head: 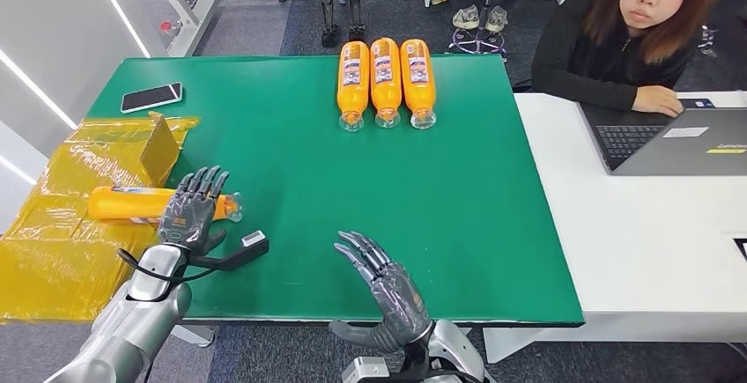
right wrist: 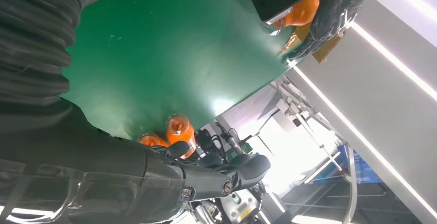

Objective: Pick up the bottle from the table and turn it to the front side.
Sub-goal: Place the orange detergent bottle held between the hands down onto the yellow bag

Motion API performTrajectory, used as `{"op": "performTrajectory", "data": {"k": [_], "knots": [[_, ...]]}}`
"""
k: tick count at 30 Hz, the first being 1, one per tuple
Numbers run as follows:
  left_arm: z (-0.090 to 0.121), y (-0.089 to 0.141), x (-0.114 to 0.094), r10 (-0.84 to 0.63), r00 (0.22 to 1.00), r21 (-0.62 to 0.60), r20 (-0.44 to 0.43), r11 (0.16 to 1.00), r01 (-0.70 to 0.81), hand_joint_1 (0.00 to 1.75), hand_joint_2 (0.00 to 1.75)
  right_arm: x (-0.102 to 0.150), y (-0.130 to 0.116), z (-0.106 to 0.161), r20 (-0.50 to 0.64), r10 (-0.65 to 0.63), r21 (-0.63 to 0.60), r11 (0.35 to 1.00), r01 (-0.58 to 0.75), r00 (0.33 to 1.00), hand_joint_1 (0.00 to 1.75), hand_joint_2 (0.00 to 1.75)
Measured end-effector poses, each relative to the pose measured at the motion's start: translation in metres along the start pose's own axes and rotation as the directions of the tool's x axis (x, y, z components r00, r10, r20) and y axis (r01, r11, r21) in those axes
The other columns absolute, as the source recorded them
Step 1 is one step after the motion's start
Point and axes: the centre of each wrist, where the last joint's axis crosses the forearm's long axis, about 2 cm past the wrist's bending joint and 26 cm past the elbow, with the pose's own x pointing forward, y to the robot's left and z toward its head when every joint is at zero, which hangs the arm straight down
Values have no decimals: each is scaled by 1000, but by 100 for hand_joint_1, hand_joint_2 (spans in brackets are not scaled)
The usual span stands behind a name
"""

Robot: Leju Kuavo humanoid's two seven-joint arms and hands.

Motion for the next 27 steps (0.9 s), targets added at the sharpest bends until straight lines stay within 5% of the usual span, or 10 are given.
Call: {"op": "performTrajectory", "data": {"k": [7, 11, 13, 15, 18, 23, 27], "knots": [[-1, 1, -1, 16, 999, 33, 39, 999, -17, 0, 175, 2, -1, -1, 2, -2, -3, 1000, 2, 1000, 0, 175], [-9, 15, -7, 322, 937, 195, 138, 918, -345, 0, 175, 1, -1, 1, -16, 8, -20, 1000, -8, 1000, 0, 175], [-17, 29, -7, 627, 751, 266, 208, 703, -660, 0, 175, -1, -4, 2, -23, 14, -50, 999, -15, 1000, 0, 175], [-23, 47, -3, 835, 431, 252, 341, 360, -898, 0, 175, -4, -7, 4, -29, 14, -83, 996, -17, 999, 0, 175], [-19, 69, 6, 845, 77, 124, 528, 13, -992, 0, 175, -11, -14, 7, -39, 15, -118, 993, -19, 999, 0, 175], [-1, 90, 17, 708, -213, -89, 673, -208, -974, 0, 175, -19, -24, 12, -58, 32, -160, 986, -41, 998, 0, 175], [21, 97, 38, 574, -407, -273, 710, -309, -911, 0, 175, -18, -33, 18, -64, 24, -248, 968, -39, 998, 0, 175]]}}
